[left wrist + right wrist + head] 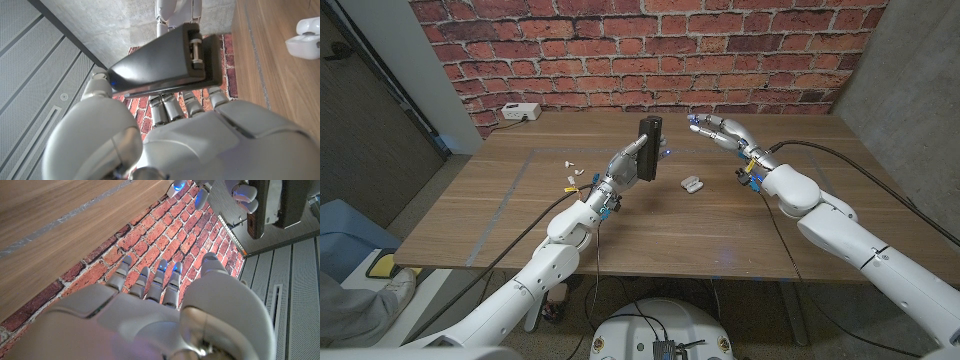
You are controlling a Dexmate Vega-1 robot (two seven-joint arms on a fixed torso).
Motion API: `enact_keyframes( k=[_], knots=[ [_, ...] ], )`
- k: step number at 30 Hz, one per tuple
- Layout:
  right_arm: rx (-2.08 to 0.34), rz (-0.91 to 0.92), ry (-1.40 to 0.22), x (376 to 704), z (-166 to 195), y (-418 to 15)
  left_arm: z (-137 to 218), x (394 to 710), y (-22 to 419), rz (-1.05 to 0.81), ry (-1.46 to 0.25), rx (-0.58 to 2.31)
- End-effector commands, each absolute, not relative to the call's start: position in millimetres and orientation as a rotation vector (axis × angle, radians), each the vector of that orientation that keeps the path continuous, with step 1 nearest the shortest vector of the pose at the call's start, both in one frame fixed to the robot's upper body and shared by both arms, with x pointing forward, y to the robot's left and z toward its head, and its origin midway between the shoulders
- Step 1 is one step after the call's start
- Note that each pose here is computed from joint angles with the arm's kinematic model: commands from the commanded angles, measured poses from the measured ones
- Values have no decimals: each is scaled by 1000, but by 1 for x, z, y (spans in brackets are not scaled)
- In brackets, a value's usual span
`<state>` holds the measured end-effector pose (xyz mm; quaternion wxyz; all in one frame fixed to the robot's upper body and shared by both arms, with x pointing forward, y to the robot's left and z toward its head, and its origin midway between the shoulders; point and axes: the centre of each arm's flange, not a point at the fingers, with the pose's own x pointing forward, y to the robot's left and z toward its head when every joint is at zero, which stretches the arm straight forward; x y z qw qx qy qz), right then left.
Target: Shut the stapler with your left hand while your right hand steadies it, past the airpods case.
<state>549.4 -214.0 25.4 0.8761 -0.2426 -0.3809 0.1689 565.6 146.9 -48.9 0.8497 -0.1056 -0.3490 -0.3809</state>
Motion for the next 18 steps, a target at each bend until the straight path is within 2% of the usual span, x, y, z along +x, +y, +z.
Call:
enact_keyframes(
  k=[1,18],
  knots=[
    [-512,346,-789,549,26,-213,-51,569,146,-828,-720,-254],
    [-514,338,-784,546,23,-219,-54,570,139,-836,-717,-289]
  ],
)
